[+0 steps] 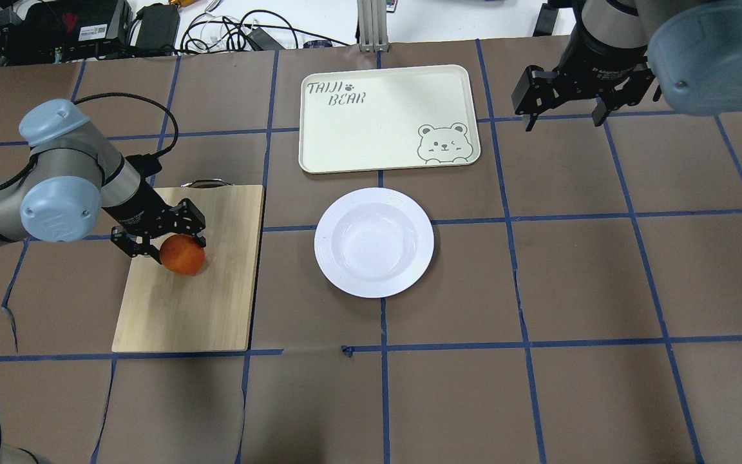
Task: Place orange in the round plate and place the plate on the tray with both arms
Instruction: 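Lift the orange with the left gripper and carry it over the white plate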
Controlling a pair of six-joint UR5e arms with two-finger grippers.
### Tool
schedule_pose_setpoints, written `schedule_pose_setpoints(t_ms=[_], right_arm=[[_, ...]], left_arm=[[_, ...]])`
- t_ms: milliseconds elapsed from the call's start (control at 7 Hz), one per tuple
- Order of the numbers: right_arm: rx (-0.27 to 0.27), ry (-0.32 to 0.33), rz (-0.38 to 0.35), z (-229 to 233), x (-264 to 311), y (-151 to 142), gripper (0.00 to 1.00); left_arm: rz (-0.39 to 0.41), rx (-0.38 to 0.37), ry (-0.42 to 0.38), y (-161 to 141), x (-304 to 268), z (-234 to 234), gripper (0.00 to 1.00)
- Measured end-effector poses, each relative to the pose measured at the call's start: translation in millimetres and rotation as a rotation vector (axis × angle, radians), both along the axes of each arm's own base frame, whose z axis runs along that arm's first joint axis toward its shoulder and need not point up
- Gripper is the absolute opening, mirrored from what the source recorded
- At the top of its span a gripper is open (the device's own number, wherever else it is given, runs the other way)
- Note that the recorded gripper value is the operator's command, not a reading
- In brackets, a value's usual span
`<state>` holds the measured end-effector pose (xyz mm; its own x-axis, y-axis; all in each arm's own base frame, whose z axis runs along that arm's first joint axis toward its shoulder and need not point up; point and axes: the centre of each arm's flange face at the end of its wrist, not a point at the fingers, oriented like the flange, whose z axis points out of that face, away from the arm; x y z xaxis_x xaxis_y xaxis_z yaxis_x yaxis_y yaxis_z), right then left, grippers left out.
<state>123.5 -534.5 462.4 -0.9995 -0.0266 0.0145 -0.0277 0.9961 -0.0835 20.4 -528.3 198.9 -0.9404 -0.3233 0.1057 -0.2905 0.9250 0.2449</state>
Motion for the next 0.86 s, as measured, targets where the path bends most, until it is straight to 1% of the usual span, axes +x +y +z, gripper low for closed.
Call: schedule_pose_setpoints(t_ms=[143,286,429,571,714,857], right_arm=[[-0.001,0.000,-0.001,0,0,0,1.00],[0.000,0.000,-0.001,0,0,0,1.00],[0.000,0.000,-0.001,0,0,0,1.00],[0.000,0.000,-0.001,0,0,0,1.00],[0.000,0.000,-0.001,0,0,0,1.00],[0.001,0.000,-0.001,0,0,0,1.00]], left_arm=[[-0.001,-0.007,-0.002,-1,0,1,0.00],[-0.003,-0.026,-0.009,-5,0,6,0.00],[-0.003,-0.064,-0.022,-13,-2,21,0.00],[0.005,-0.109,-0.038,-25,-12,43,0.00],[0.031,-0.152,-0.052,-43,-34,66,0.00],[0.073,-0.193,-0.053,-62,-68,88,0.00]])
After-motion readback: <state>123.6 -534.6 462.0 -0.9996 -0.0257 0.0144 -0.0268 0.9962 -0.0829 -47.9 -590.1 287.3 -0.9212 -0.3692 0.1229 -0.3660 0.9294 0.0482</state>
